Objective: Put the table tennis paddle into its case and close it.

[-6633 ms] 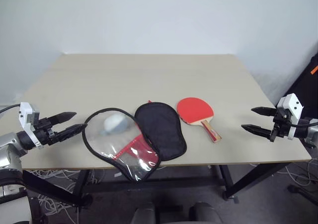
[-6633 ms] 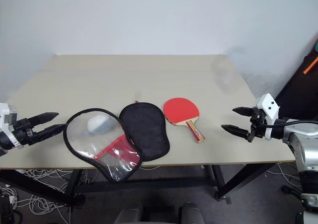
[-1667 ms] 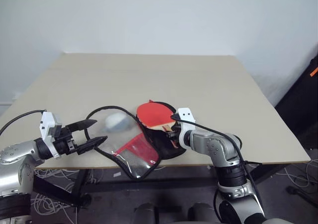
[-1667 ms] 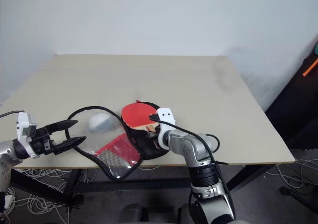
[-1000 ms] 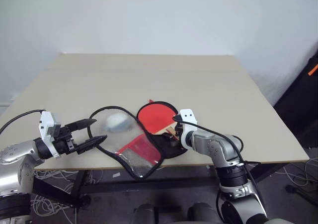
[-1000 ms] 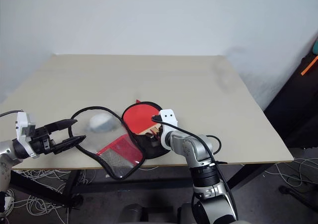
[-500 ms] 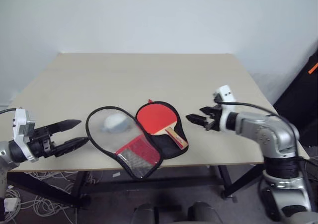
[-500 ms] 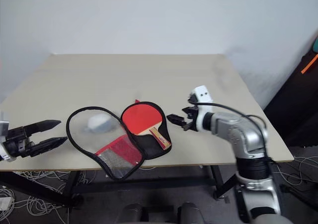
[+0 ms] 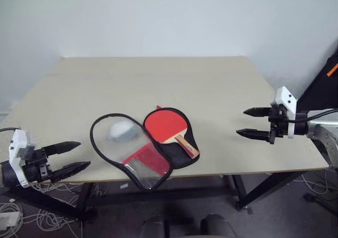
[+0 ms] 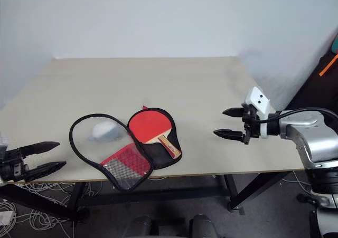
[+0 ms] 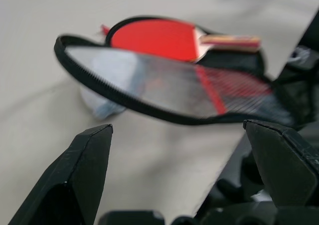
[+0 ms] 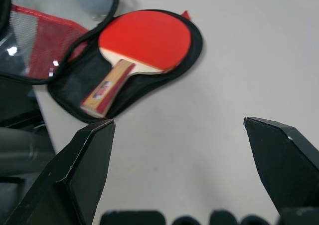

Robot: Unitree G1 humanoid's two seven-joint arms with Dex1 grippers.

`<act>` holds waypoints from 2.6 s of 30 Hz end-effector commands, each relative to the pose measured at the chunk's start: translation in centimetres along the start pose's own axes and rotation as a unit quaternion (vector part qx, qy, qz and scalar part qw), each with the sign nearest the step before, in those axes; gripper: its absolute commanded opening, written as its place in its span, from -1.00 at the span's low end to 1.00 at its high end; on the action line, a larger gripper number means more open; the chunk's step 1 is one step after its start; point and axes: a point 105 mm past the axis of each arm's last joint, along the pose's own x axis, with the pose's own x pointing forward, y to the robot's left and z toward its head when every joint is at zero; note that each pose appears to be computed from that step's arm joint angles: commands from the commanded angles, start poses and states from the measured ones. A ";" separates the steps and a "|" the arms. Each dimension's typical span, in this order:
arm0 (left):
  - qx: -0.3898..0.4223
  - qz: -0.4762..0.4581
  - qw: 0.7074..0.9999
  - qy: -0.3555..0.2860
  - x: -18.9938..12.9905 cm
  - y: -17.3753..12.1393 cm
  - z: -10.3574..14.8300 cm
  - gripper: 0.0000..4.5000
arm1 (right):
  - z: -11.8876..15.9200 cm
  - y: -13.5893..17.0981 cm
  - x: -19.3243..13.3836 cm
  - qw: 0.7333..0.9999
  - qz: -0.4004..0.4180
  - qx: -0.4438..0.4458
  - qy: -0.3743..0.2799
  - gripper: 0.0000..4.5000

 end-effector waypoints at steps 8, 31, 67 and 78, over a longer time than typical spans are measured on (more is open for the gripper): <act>-0.031 0.000 1.000 -0.004 1.0 -0.2 -0.9 0.92 | 1.0 -0.3 -0.5 1.000 -0.005 -0.024 -0.013 1.00; -0.153 -0.086 0.983 -0.057 10.5 -3.8 -0.1 -0.33 | 0.8 0.2 -0.8 1.000 -0.001 -0.005 -0.014 1.00; -0.336 -0.126 0.927 -0.112 18.1 -8.1 3.4 0.23 | -0.4 0.6 -0.2 1.000 -0.014 0.014 -0.007 1.00; -0.456 -0.095 0.883 -0.065 18.2 -8.5 1.4 0.84 | -0.7 1.2 0.4 1.000 -0.011 0.024 -0.011 1.00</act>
